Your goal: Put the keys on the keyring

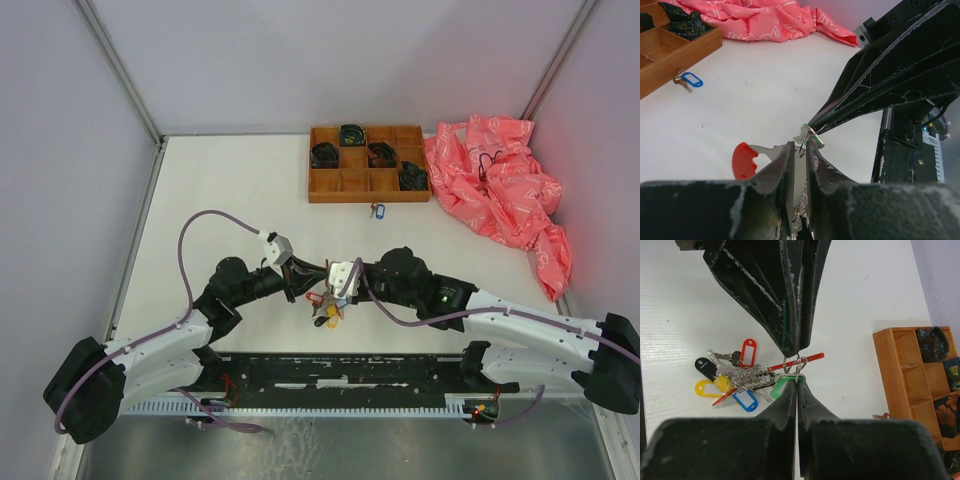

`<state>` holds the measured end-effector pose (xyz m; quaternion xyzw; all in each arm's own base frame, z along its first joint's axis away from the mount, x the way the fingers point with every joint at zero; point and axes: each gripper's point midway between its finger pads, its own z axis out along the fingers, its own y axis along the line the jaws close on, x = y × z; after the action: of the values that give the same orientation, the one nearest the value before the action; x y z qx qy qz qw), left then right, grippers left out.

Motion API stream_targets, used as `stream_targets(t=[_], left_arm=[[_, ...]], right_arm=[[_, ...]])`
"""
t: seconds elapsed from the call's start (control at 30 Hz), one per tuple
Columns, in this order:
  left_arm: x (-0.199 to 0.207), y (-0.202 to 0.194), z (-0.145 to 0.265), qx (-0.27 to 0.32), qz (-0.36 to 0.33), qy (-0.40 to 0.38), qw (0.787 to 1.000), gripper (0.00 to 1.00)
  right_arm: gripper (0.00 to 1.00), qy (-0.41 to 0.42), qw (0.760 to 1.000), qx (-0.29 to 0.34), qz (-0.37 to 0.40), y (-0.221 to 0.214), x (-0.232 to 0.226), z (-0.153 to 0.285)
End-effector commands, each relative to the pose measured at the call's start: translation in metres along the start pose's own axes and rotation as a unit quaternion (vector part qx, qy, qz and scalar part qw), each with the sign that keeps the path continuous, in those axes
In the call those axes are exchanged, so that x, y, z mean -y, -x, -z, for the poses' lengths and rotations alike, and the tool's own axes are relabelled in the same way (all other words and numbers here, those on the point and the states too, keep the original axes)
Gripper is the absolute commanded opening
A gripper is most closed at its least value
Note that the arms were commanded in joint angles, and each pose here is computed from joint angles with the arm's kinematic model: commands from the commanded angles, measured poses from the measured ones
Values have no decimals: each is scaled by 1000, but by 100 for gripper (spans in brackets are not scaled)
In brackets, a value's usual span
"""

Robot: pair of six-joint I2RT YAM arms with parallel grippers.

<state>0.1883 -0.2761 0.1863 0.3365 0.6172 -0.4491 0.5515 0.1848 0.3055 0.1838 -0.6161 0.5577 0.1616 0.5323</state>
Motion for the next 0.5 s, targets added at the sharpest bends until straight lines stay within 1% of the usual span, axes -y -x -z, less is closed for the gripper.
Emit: stream_targets(t=[0.0,0.03,0.07,0.2,0.47], left_arm=[[1,11,-2,16,-30,-11,999,22],[1,9,-2,10,-34,-12,999,26],[2,8,-1,6,-40,-15,999,28],[4,3,0,-4,-72,-30,997,33],[1,2,-2,-17,-166,-49,985,37]], right_arm=[[1,-13,999,25,20,30,18,5],[1,-11,999,22,22,30,18,6],[1,-9,999,19,25,30,18,6],[1,9,999,1,40,27,16,5],[1,27,998,-16,53,24,13,6]])
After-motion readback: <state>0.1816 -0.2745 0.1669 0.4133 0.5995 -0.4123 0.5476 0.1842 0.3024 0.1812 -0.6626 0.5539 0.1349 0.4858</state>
